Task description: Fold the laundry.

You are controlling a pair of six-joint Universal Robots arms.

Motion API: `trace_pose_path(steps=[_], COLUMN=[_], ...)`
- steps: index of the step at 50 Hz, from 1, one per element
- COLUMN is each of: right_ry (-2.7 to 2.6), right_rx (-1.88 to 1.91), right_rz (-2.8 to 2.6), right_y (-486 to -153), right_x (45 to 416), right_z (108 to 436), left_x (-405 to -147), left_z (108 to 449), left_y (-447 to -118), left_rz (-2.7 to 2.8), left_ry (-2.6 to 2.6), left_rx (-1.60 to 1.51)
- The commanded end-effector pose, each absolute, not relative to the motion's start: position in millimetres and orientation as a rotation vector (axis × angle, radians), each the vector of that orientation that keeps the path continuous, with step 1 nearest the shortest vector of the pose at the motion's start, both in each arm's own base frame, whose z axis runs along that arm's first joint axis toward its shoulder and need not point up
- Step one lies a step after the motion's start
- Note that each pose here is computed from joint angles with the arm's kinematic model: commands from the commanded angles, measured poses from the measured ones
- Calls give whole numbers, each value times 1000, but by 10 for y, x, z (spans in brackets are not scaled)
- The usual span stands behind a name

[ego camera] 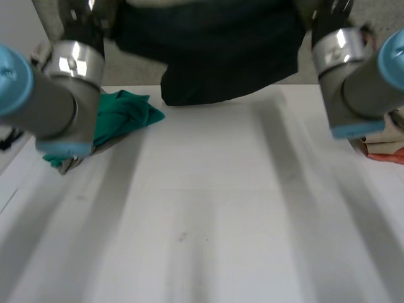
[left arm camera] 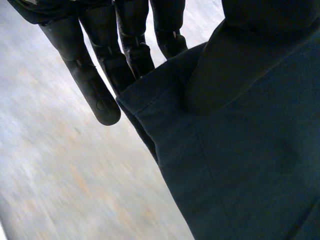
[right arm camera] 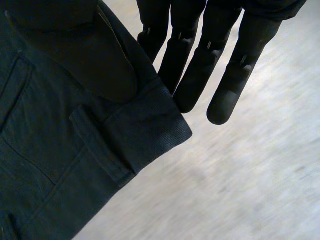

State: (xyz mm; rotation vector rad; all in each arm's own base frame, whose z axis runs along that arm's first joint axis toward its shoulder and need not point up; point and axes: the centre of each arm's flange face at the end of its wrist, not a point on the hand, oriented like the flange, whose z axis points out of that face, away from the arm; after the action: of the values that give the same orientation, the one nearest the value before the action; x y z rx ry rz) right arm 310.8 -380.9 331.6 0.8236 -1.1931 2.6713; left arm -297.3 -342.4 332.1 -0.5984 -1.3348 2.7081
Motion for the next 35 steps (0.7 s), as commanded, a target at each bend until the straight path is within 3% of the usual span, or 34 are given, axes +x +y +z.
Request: trace_pose_path(steps=[1,5,10,18,26,35], right_ry=[-1628,-1827,-2044,-2083,-2190,-2220], right_rx=[1052,1163,1305,1504,1688,1676], right_rz=[2381,2184,1899,1617,1248,1220], right_y=[-3725,-3530,-3152,-2534,-1985,-1930], right_x=[3056,2956,2779,2530,2255,2174], right_z=[2230,1798,1491,1734,1758,1688], left_x=[-2928,-2901,-2819,-2592,-2319,-2356], left_z=[2337,1914,1750,1897,1876,1993], left_y=[-3098,-2835,-2479,-1857,-1247,-1336], left_rz=[2439,2283,2141,1917,1478,1526], left_ry=[-1696,-1850,-1962,-2105,-2360,-2335], left_rx=[-784,-894,-988,-1091,-1249,-1263])
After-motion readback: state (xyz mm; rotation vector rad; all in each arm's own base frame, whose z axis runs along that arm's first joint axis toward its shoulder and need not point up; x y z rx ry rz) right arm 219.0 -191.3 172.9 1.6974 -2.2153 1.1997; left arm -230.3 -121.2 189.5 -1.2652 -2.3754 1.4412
